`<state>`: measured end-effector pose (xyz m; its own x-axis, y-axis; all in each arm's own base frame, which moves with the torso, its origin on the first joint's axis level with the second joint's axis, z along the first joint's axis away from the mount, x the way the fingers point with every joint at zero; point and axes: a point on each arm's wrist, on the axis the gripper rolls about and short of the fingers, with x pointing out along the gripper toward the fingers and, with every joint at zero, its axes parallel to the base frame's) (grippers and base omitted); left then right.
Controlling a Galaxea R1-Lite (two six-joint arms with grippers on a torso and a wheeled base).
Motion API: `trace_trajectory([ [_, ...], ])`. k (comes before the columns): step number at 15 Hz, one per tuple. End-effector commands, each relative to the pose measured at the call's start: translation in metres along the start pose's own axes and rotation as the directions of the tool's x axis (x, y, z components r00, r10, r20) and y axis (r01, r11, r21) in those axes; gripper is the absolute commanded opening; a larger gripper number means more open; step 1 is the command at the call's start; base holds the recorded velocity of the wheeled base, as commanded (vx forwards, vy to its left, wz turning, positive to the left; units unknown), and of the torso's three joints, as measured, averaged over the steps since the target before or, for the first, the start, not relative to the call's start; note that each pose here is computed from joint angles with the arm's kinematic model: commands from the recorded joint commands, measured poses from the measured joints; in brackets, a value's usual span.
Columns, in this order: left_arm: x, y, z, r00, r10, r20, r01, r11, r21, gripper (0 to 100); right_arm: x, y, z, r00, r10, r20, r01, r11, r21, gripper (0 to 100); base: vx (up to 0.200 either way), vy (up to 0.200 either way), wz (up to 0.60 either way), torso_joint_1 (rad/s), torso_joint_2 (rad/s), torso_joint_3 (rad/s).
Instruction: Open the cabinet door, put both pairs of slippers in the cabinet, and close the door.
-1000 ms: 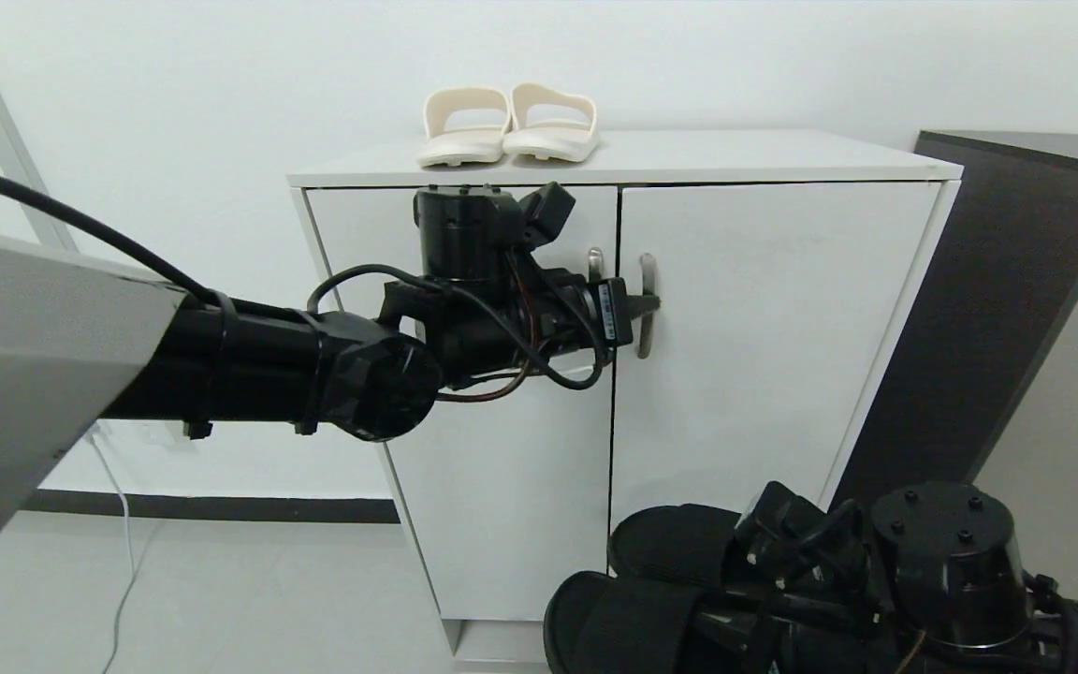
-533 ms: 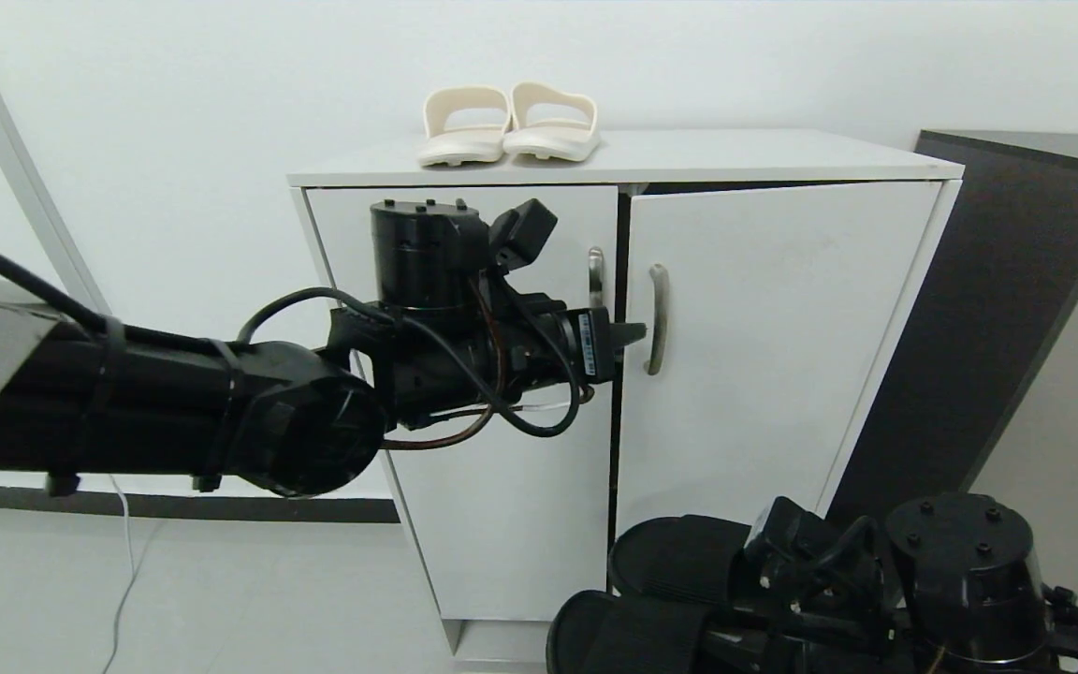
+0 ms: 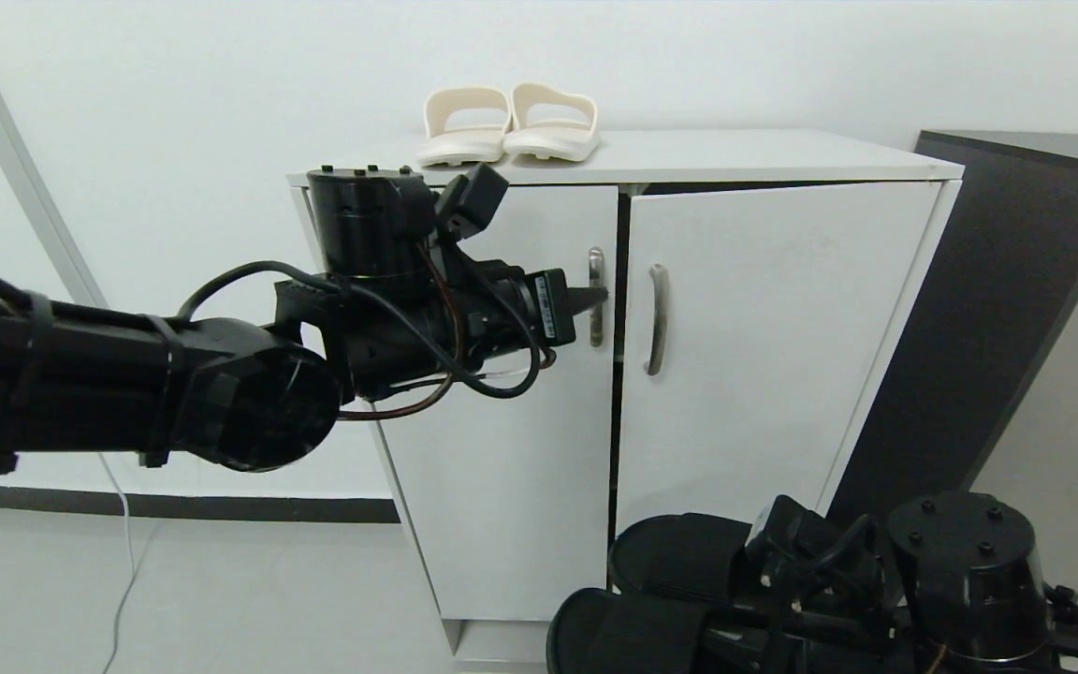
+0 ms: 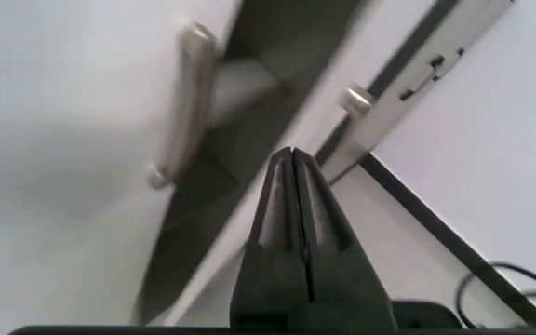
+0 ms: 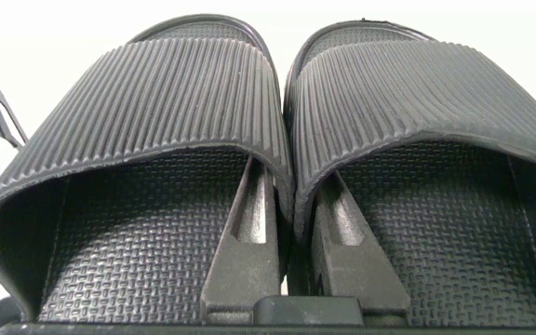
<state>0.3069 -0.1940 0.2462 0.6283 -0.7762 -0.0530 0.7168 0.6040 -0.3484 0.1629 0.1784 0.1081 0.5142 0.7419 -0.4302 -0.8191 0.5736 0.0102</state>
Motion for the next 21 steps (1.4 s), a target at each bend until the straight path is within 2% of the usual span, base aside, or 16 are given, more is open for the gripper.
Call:
trace_trajectory([
  [1,0.015,0.012,-0.004,1.000,0.015,-0.006,-0.015,1.000,-0.006,0,0.000,0.000,0.001,1.000,0.000,0.004,0.000,1.000,-0.001,0,0.000,0.000,0.00,0.000,0.00,0.000],
  [4,0.034,0.020,-0.003,1.000,0.013,0.006,-0.013,1.000,-0.004,0,0.000,0.000,0.001,1.000,-0.001,0.004,0.001,1.000,-0.001,0,0.000,0.000,0.00,0.000,0.00,0.000],
  [5,0.039,0.021,-0.002,1.000,0.012,0.009,-0.012,1.000,-0.013,0,0.001,0.000,0.001,1.000,-0.003,0.004,0.003,1.000,-0.001,0,0.000,0.000,0.00,0.000,0.00,0.000],
  [7,0.044,0.022,-0.002,1.000,0.008,0.015,-0.007,1.000,-0.027,0,0.001,0.000,0.000,1.000,-0.003,0.001,0.003,1.000,-0.001,0,0.000,0.000,0.00,0.000,0.00,0.000],
  [9,0.047,0.021,-0.004,1.000,-0.002,0.014,0.002,1.000,-0.024,0,0.002,0.000,0.001,1.000,0.000,-0.001,0.000,1.000,0.000,0,0.000,0.000,0.00,0.000,0.00,0.000],
  [16,0.053,0.008,-0.006,0.999,-0.041,0.009,0.041,0.999,-0.032,0,0.004,0.005,-0.002,1.000,0.013,-0.015,-0.013,1.000,-0.006,0,0.000,0.000,0.00,0.000,0.00,0.000],
  [20,0.055,-0.004,-0.010,0.998,-0.064,-0.001,0.064,0.997,-0.031,0,0.005,0.005,-0.002,1.000,0.013,-0.015,-0.013,1.000,-0.007,0,-0.200,0.000,0.00,0.001,0.00,0.001],
  [21,0.054,-0.013,-0.016,0.996,-0.084,-0.020,0.083,0.996,-0.031,0,0.005,0.006,-0.002,1.000,0.017,-0.015,-0.017,1.000,-0.009,0,-0.200,0.000,0.00,-0.002,0.00,0.002],
])
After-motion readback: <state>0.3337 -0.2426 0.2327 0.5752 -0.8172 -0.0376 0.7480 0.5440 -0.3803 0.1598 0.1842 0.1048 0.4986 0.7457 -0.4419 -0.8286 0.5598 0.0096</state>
